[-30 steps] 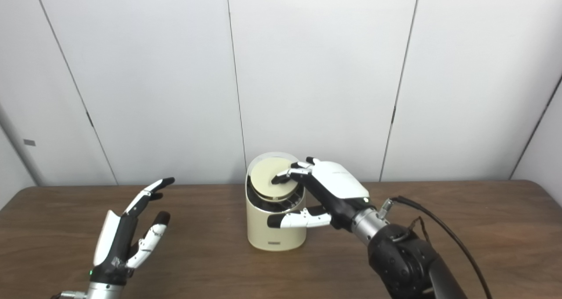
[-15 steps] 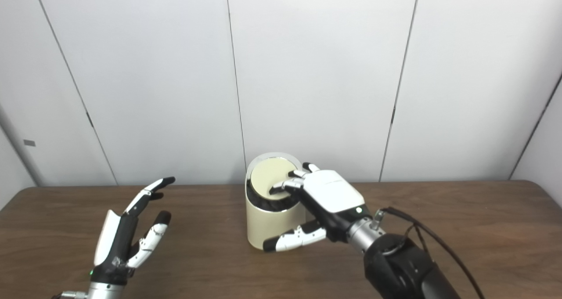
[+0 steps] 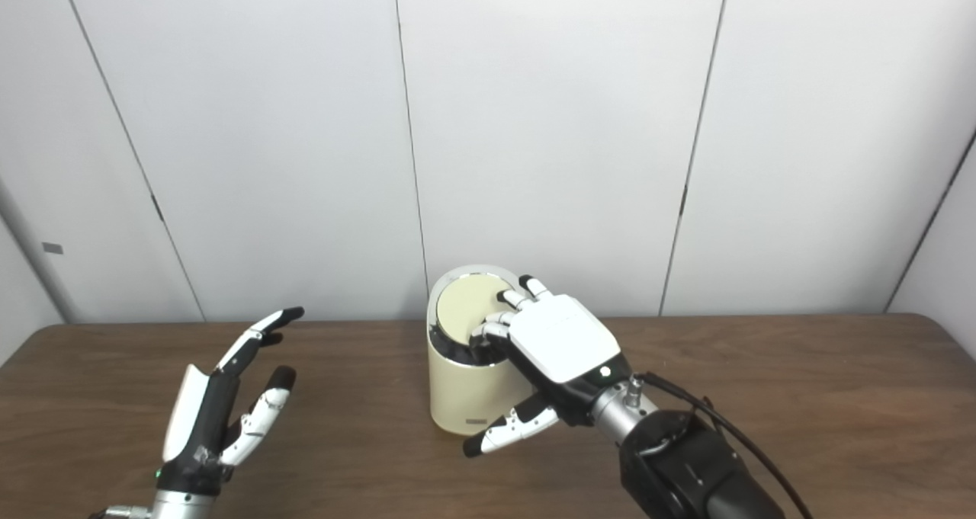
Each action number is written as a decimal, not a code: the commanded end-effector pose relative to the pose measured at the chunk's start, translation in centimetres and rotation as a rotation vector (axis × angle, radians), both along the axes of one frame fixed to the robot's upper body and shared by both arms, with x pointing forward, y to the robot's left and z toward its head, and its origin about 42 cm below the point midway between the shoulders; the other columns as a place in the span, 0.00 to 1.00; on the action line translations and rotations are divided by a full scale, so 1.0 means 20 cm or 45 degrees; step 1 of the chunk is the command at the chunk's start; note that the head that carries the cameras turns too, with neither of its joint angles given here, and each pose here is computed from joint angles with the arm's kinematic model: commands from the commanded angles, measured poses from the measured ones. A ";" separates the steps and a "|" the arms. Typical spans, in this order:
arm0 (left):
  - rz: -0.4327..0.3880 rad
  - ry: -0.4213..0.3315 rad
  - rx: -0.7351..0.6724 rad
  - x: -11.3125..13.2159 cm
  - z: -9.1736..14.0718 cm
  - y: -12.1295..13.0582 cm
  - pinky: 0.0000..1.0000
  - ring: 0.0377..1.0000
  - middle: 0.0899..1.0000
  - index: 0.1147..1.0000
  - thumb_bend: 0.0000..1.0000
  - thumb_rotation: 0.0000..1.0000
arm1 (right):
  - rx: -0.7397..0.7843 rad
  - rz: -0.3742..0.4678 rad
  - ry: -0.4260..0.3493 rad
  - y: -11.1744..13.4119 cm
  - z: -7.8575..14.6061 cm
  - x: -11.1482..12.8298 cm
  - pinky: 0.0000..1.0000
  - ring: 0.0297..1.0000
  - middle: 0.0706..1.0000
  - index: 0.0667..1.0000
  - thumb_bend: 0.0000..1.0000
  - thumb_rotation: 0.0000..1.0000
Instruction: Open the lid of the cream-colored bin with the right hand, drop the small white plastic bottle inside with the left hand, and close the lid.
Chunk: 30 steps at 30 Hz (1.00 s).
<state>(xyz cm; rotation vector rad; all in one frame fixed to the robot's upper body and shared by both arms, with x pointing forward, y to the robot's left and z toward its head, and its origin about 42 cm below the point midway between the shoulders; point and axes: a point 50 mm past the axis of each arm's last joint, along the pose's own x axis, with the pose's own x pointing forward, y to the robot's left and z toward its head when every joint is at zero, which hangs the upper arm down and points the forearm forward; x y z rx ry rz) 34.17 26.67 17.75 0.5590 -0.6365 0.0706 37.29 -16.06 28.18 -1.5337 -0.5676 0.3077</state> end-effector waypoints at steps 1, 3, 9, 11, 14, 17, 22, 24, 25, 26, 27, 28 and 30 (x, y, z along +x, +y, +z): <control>-0.005 -0.093 0.007 0.01 0.08 0.00 0.80 0.85 0.83 0.82 0.51 0.90 | -0.028 0.003 0.072 0.00 0.02 0.02 1.00 0.93 0.78 0.73 0.98 0.87; -0.006 -0.094 0.006 0.01 0.09 0.00 0.79 0.85 0.83 0.82 0.50 0.90 | -0.035 0.007 0.089 0.00 0.02 0.01 1.00 0.93 0.77 0.74 1.00 0.90; -0.006 -0.091 0.008 0.01 0.08 0.01 0.79 0.85 0.84 0.82 0.48 0.89 | 0.102 0.032 0.071 0.00 0.04 -0.01 1.00 0.93 0.81 0.76 0.99 0.84; -0.006 -0.086 0.005 0.02 0.08 0.01 0.79 0.85 0.84 0.82 0.49 0.89 | 0.165 0.044 0.051 -0.01 0.06 -0.02 1.00 0.97 0.84 0.80 0.97 0.82; -0.006 -0.087 0.005 0.02 0.08 0.00 0.79 0.85 0.84 0.82 0.50 0.89 | 0.247 0.053 0.026 -0.02 0.07 -0.03 1.00 1.00 0.91 0.87 0.94 0.81; -0.008 -0.085 0.005 0.02 0.08 0.00 0.79 0.85 0.84 0.82 0.50 0.89 | 0.315 0.042 0.010 -0.03 0.06 -0.03 1.00 1.00 0.98 0.96 0.95 0.84; 0.001 -0.087 0.012 0.02 0.07 0.01 0.79 0.85 0.84 0.82 0.49 0.90 | 0.365 0.017 -0.024 -0.05 0.05 -0.03 1.00 1.00 1.00 1.00 0.93 0.83; 0.004 -0.085 0.014 0.02 0.07 0.01 0.80 0.85 0.84 0.83 0.50 0.92 | 0.374 0.011 -0.030 -0.06 0.05 -0.03 1.00 1.00 1.00 1.00 0.92 0.82; 0.004 -0.084 0.015 0.02 0.07 0.00 0.80 0.85 0.84 0.83 0.49 0.92 | 0.379 0.008 -0.031 -0.06 0.05 -0.03 1.00 1.00 1.00 1.00 0.92 0.82; 0.004 -0.081 0.014 0.02 0.07 0.00 0.80 0.85 0.84 0.83 0.49 0.92 | 0.386 0.006 -0.033 -0.06 0.05 -0.03 1.00 1.00 1.00 1.00 0.92 0.82; 0.003 -0.080 0.013 0.02 0.07 0.00 0.80 0.85 0.84 0.83 0.49 0.92 | 0.397 0.004 -0.037 -0.07 0.05 -0.03 1.00 1.00 1.00 1.00 0.92 0.82; 0.002 -0.079 0.011 0.02 0.07 0.00 0.80 0.85 0.84 0.83 0.48 0.92 | 0.406 0.004 -0.043 -0.07 0.05 -0.04 1.00 1.00 1.00 1.00 0.92 0.82; 0.000 -0.078 0.005 0.02 0.07 0.00 0.81 0.85 0.85 0.83 0.48 0.93 | 0.434 0.005 -0.076 -0.08 0.04 -0.04 1.00 1.00 1.00 1.00 0.91 0.82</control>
